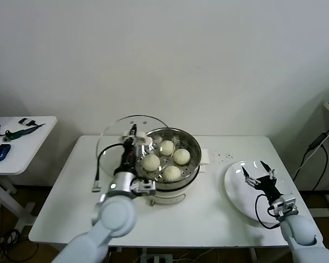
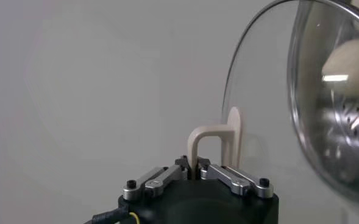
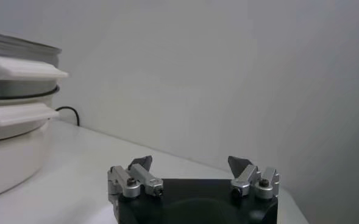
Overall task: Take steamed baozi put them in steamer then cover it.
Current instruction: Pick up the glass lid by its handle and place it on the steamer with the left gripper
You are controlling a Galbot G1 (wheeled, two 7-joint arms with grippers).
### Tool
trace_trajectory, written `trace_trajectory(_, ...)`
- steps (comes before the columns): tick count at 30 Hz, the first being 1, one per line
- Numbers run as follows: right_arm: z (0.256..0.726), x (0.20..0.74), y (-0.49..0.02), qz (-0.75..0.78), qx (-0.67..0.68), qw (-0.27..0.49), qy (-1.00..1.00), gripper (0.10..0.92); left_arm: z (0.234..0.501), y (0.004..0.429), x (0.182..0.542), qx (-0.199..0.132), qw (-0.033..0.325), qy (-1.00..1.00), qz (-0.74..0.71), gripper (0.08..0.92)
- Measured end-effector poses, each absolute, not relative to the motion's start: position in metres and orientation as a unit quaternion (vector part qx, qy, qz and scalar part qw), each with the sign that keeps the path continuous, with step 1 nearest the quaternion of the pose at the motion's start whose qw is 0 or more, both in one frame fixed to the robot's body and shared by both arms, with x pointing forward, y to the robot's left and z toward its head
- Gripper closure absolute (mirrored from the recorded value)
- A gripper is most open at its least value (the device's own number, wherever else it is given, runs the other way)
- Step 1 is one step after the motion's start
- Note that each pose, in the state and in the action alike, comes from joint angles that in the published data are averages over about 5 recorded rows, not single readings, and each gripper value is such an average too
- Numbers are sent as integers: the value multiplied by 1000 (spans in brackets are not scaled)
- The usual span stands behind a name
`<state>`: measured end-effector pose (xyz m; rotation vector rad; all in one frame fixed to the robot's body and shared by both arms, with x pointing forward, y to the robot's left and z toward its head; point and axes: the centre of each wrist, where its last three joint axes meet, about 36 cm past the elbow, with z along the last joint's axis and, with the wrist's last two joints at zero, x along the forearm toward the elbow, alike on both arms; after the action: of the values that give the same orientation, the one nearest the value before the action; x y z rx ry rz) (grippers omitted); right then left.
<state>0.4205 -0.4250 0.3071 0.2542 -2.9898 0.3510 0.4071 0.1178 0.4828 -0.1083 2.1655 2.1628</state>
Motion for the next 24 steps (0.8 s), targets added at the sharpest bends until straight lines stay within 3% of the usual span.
trace_trajectory(13, 306, 417, -434, 120, 77, 59, -988, 200, 459, 37, 432, -14, 23, 716, 698, 849)
trace_trajectory(24, 305, 413, -438, 127, 78, 61, -987, 200, 446, 14, 453, -8, 8, 713, 701, 849)
